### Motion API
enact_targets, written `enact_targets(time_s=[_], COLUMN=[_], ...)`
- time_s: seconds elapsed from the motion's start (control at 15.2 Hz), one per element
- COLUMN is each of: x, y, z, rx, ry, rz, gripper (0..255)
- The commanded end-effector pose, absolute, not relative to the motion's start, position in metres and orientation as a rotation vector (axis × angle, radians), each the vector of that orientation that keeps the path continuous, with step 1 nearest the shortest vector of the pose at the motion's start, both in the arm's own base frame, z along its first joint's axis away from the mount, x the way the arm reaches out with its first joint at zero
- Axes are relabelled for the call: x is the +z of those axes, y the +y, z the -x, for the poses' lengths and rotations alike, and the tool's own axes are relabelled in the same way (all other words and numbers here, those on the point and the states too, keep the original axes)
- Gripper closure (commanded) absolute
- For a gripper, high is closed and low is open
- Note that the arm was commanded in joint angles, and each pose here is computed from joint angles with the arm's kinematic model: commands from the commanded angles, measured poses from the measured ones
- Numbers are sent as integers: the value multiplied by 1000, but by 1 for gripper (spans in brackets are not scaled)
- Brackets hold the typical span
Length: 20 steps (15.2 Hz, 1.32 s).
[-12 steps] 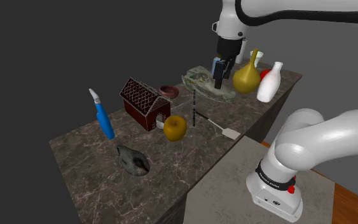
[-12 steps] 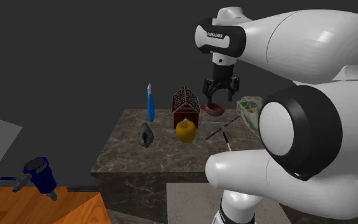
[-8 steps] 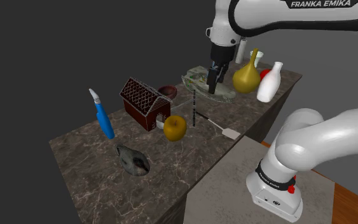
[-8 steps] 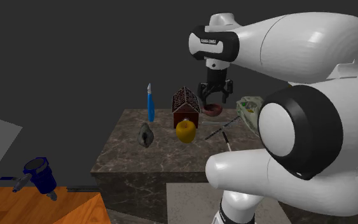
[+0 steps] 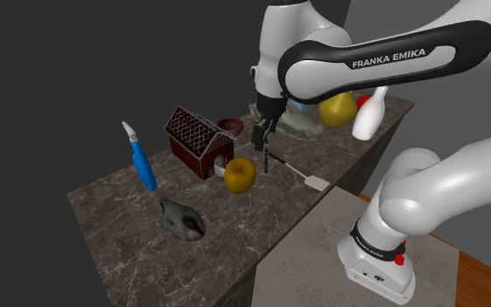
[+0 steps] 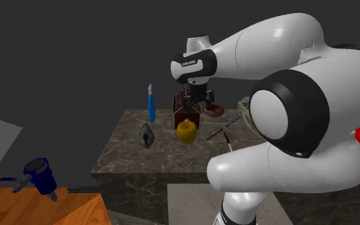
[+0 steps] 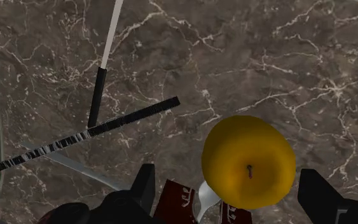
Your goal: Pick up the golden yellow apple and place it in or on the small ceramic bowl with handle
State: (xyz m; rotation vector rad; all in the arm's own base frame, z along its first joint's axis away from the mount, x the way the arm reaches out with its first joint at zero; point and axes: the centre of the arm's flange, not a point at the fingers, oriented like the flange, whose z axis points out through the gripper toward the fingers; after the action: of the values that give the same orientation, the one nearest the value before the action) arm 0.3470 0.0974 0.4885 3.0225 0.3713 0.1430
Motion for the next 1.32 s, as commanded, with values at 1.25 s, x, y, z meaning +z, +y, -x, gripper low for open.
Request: enact_targets(time_s=[1.25], x=[397], y=[148], z=[-381], rx=[253], ry=[440], rz=[-2954], gripper=[0])
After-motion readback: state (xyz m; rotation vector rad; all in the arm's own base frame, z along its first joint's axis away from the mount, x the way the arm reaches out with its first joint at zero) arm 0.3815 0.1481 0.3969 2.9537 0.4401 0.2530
